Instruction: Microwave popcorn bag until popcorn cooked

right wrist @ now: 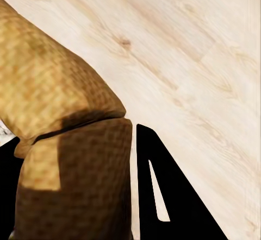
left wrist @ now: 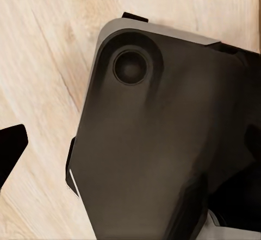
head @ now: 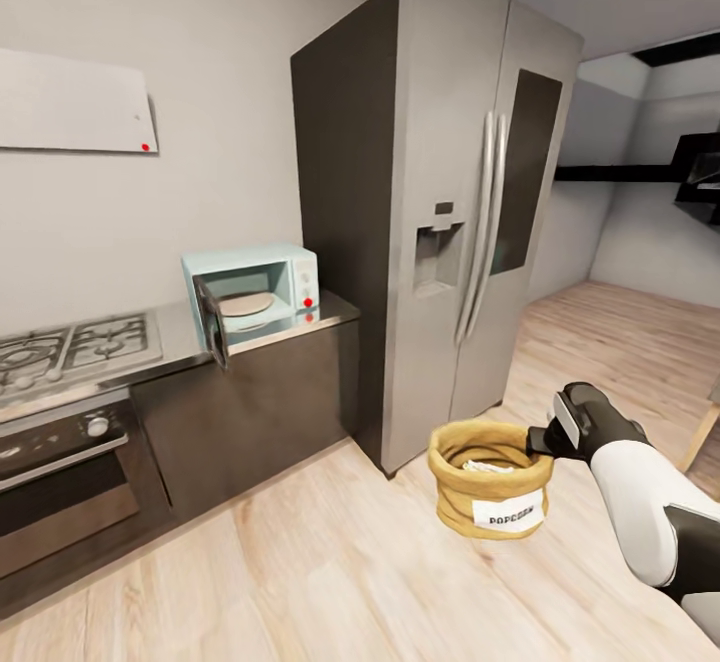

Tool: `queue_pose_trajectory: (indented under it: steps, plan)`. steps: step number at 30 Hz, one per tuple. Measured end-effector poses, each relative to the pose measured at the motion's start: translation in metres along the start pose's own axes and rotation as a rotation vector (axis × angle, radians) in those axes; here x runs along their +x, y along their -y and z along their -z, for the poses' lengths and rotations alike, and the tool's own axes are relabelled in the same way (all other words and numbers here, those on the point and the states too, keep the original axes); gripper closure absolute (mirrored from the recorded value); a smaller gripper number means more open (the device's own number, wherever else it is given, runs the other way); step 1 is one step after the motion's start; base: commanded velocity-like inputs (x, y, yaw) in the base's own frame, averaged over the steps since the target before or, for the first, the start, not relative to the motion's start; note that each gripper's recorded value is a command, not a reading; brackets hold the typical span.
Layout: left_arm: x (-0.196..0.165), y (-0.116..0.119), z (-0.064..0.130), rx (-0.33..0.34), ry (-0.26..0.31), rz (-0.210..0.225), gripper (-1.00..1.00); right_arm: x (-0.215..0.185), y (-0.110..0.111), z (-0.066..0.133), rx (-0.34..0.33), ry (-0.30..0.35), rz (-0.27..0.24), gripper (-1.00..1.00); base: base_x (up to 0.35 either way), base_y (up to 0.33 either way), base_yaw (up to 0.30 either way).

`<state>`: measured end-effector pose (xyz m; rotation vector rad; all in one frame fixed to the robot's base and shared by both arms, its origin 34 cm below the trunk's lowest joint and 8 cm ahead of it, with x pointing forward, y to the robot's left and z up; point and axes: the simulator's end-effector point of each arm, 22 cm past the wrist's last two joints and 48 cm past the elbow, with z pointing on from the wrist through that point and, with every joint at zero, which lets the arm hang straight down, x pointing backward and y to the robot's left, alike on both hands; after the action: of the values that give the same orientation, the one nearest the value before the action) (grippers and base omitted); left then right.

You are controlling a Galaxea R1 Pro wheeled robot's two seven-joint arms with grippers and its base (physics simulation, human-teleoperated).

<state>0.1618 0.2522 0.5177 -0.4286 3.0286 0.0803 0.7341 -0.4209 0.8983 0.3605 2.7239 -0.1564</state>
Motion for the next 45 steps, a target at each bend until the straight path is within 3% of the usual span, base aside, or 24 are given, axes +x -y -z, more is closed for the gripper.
queue_pose_trajectory:
  steps: [9,33,45]
  plan:
    - [0.000,0.000,0.000,0.000,0.000,0.000,-1.00,-0.003,-0.010,0.002,-0.014,0.011,0.003,1.00,0.329,0.000,0.017]
    - [-0.002,-0.001,0.000,-0.001,0.011,0.001,-1.00,-0.003,-0.013,0.002,-0.016,0.011,0.008,1.00,0.273,-0.162,0.265]
    - [-0.004,-0.001,0.000,-0.002,0.015,0.002,-1.00,-0.003,-0.014,0.002,-0.018,0.011,0.010,1.00,0.052,-0.036,0.269]
